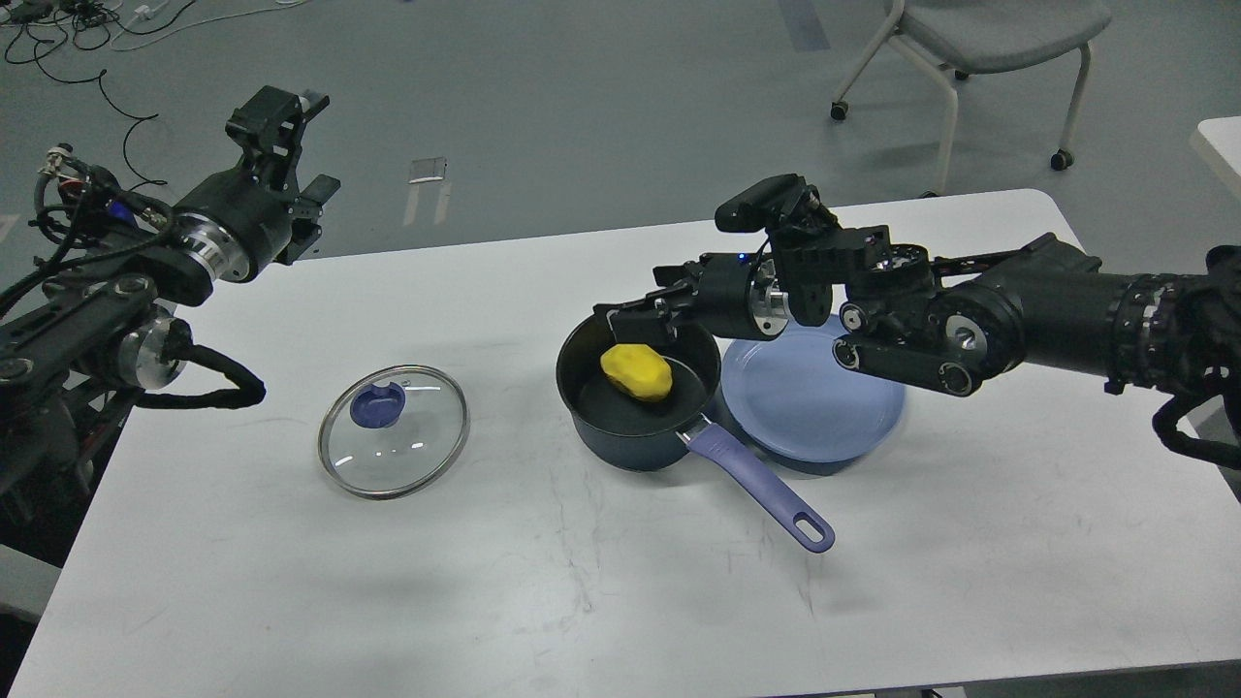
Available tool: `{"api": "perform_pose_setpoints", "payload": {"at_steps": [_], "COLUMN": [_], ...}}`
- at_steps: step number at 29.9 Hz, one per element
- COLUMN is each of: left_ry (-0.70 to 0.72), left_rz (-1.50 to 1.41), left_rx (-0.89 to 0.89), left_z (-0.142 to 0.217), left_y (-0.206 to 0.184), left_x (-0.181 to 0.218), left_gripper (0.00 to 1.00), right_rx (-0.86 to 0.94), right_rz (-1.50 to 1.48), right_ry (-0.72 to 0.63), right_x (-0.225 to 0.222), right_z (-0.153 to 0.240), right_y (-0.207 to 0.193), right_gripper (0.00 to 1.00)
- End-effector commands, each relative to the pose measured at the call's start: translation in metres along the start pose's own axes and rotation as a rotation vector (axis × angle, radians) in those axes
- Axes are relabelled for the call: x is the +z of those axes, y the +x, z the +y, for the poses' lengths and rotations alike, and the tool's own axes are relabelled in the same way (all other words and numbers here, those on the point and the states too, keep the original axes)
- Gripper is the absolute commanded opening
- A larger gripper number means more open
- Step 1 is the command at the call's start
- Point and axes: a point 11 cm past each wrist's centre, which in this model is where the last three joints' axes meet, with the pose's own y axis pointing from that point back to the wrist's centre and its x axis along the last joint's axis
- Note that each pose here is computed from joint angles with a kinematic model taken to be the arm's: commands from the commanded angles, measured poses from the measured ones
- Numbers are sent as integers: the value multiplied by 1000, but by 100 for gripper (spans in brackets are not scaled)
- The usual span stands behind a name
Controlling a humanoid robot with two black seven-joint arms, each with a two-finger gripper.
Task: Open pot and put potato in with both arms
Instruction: 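Move the potato over the pot and lower it inside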
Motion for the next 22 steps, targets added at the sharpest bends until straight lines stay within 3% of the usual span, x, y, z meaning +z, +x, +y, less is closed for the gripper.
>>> {"api": "perform_pose_setpoints", "payload": {"at_steps": [1,3,8,14,22], "left_ry": [-39,-69,-110,-143,-237], "left_rz": [44,97,286,487,633], "left_rx": [-11,-31,-76,-63,-80], "left_z": [-9,-17,-26,-14,16], "left_y": [-11,-25,-56,-63,-66], "left_x": [11,18,15,-8,-8], "left_gripper": [98,98,98,98,98], "right_rx": [191,373,588,565,601], "right_rz": [-187,-453,-931,-1367,-1482], "right_ry": [3,49,132,331,333], "right_x": [7,8,24,47,79], "right_z": [13,23,46,82,110], "right_y": [53,92,124,110,77], "right_gripper": [100,100,100,100,100]}}
